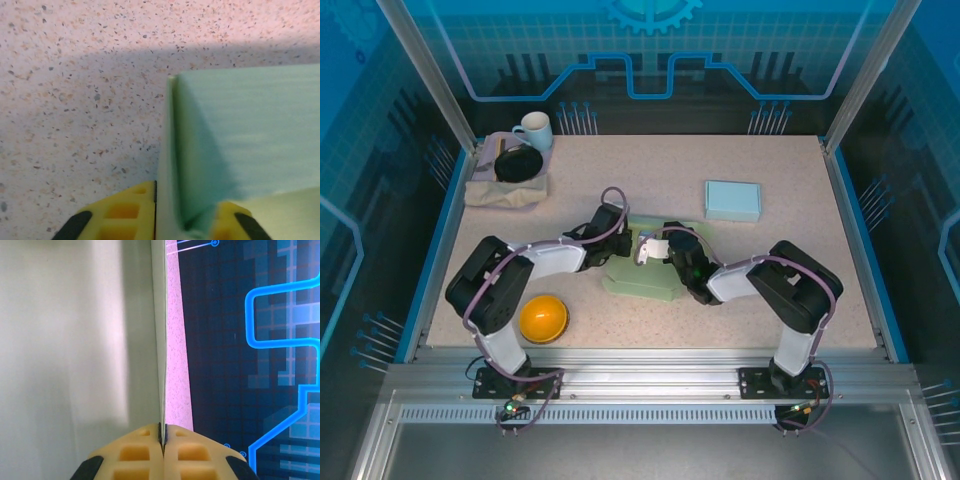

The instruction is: Fold the paper box

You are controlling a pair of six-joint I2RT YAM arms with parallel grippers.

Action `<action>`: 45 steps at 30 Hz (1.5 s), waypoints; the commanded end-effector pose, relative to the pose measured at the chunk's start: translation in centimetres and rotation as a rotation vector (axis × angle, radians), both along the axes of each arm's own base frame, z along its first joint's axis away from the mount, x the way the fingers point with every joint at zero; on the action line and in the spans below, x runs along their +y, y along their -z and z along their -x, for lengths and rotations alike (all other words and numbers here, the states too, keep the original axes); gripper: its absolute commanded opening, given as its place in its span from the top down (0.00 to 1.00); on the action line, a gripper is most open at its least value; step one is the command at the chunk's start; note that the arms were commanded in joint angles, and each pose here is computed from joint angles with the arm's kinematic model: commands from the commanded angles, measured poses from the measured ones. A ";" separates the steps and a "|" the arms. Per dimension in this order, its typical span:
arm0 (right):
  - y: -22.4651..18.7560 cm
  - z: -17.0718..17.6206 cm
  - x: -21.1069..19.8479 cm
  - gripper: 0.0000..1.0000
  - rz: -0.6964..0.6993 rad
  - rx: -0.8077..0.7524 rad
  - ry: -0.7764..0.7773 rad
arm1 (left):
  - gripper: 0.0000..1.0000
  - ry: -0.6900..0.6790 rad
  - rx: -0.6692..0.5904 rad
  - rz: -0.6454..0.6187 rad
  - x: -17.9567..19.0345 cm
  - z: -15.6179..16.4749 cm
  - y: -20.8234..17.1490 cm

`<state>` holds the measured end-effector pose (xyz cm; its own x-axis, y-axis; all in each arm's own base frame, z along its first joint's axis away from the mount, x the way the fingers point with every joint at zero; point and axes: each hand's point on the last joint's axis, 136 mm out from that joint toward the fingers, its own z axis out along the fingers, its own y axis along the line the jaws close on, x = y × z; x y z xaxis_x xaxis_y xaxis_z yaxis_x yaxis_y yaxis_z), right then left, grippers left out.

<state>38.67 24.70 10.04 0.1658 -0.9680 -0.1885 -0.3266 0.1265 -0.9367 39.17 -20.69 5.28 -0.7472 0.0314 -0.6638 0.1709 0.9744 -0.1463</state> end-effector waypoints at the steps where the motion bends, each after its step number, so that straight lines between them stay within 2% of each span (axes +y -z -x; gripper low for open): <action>1: 3.0 1.3 -0.3 1.00 0.061 0.069 -0.015 | 0.95 -0.201 -0.007 -0.166 4.0 -0.8 -0.1; 3: 3.0 1.3 -0.5 1.00 0.061 0.068 -0.008 | 1.00 -0.264 0.009 -0.202 5.2 -0.5 0.2; 7: 2.8 1.2 -0.7 1.00 0.046 0.065 0.008 | 1.00 -0.345 0.013 -0.269 6.8 0.0 0.6; 17: 2.8 1.0 -0.3 1.00 0.019 0.066 0.014 | 0.99 -0.347 0.078 -0.302 6.2 -0.4 1.7; 19: 2.9 1.0 -0.3 1.00 0.014 0.067 0.016 | 0.94 -0.320 0.070 -0.281 5.7 -0.6 1.6; 23: 3.4 1.1 -0.4 1.00 0.003 0.087 0.027 | 0.79 -0.179 0.080 -0.133 2.4 -0.5 0.5; 26: 4.0 0.9 -0.7 1.00 -0.004 0.096 0.049 | 0.73 -0.065 0.093 -0.031 -0.2 -0.3 -0.9; 28: 4.3 0.6 -1.0 1.00 -0.016 0.089 0.071 | 0.68 -0.031 0.105 -0.007 -0.9 0.0 -1.4; 40: 3.2 0.2 -0.6 1.00 -0.044 0.076 0.084 | 0.58 -0.022 0.063 0.038 0.4 2.0 -5.9; 45: 2.3 0.5 -0.8 1.00 -0.055 0.065 0.081 | 0.61 0.021 0.083 0.030 0.1 2.6 -4.7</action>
